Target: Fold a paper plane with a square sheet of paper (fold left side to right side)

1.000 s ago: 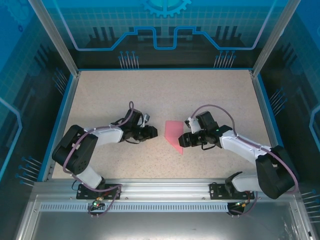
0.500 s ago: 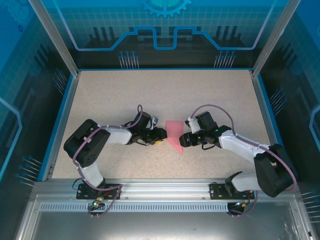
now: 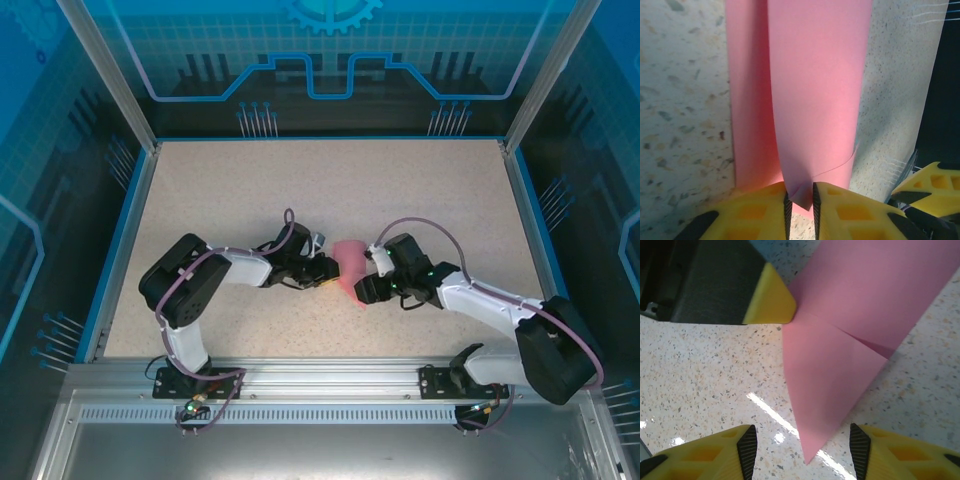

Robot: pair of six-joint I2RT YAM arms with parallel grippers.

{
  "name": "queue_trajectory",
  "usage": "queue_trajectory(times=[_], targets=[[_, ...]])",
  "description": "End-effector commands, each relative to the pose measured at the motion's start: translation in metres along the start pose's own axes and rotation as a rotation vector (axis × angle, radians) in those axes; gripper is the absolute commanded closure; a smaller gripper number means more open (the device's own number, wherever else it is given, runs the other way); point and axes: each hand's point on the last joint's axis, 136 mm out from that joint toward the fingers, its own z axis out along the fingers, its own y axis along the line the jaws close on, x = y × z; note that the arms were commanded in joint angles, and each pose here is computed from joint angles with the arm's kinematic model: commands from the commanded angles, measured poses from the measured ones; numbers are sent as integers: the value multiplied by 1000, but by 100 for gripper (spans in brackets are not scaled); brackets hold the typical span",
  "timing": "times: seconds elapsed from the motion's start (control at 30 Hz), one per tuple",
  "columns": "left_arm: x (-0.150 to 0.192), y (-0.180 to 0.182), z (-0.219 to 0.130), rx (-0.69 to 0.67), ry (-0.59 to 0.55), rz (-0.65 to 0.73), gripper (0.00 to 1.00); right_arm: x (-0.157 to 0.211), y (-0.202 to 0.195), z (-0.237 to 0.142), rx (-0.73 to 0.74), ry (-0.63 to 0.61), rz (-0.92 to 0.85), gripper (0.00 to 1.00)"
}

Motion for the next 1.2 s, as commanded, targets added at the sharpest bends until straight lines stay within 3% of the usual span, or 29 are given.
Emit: queue_trajectory(times=[0.0,0.47,0.9,1.17], targets=[[-1,-27,0,59,18,35,81,-6,4,3,39,-48,-80,45],[-1,-38,-9,47,3,55,80,-3,-1,25,156,6,-143,45],[-3,-41,-30,-6,-43,91,65,7,-8,35,186,61,-148,67],[-5,-42,-34,-11,-52,95,63,11,-7,36,180,72,-153,67]])
